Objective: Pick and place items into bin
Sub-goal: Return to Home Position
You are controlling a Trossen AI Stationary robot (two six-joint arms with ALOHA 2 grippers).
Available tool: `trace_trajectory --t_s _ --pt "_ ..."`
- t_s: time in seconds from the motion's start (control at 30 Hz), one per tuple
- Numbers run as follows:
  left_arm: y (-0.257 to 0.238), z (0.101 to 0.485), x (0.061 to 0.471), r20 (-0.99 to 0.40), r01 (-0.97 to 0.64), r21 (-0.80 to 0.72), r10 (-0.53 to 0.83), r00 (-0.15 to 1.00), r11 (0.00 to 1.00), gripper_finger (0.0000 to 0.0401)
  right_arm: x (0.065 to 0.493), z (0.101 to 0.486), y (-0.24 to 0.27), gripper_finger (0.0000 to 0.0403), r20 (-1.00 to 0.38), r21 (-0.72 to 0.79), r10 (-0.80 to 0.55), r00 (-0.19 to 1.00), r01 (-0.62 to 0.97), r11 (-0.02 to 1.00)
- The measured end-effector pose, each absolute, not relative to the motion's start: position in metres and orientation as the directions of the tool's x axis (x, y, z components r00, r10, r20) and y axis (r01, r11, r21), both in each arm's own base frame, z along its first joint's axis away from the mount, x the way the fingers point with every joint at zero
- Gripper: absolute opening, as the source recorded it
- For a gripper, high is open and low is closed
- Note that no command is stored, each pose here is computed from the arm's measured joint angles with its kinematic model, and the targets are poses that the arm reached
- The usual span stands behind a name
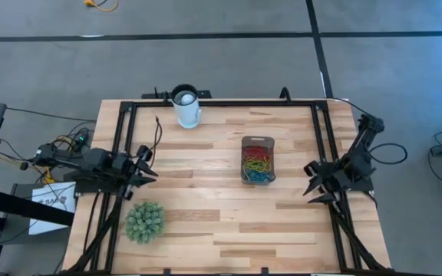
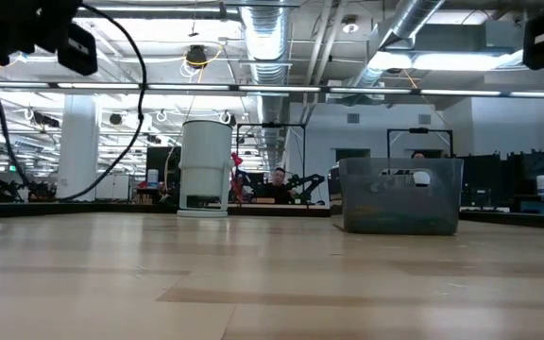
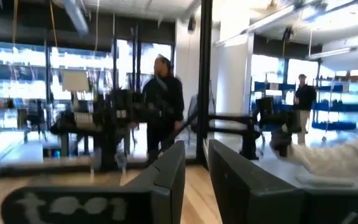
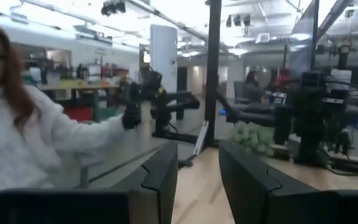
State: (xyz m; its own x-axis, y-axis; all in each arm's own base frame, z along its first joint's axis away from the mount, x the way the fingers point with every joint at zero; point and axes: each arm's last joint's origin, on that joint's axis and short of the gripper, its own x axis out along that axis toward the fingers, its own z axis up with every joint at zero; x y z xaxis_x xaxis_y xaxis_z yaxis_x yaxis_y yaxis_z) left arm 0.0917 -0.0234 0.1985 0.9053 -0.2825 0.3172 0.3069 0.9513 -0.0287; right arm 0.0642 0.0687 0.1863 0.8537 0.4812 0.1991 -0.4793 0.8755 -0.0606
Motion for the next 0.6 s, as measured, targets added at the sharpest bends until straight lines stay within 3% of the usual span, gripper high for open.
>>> trace_trajectory --t_s 0.17,0.33,0.43,0.6 --pt "-0.024 0.191 0.094 0.249 0.307 -0.069 -0.282 0.927 0.949 0.0061 0.070 0.182 0.064 0.0113 0.156 -0.086 0.419 0.894 -0.410 0.908" --pt "-0.025 0.189 0.094 0.228 0.332 -0.073 -0.308 0.923 0.940 0.0061 0.077 0.174 0.055 0.0113 0.079 -0.084 0.219 0.972 -0.213 0.973" --pt "-0.025 0.181 0.096 0.146 0.329 -0.081 -0.315 0.938 0.941 0.0061 0.081 0.171 0.050 0.0113 0.045 -0.042 0.117 0.992 -0.115 0.992" --pt "-0.024 0.168 0.097 0.008 0.268 -0.181 -0.271 0.963 0.946 0.0061 0.084 0.170 0.046 0.0113 0.033 0.023 0.064 0.997 -0.065 0.998"
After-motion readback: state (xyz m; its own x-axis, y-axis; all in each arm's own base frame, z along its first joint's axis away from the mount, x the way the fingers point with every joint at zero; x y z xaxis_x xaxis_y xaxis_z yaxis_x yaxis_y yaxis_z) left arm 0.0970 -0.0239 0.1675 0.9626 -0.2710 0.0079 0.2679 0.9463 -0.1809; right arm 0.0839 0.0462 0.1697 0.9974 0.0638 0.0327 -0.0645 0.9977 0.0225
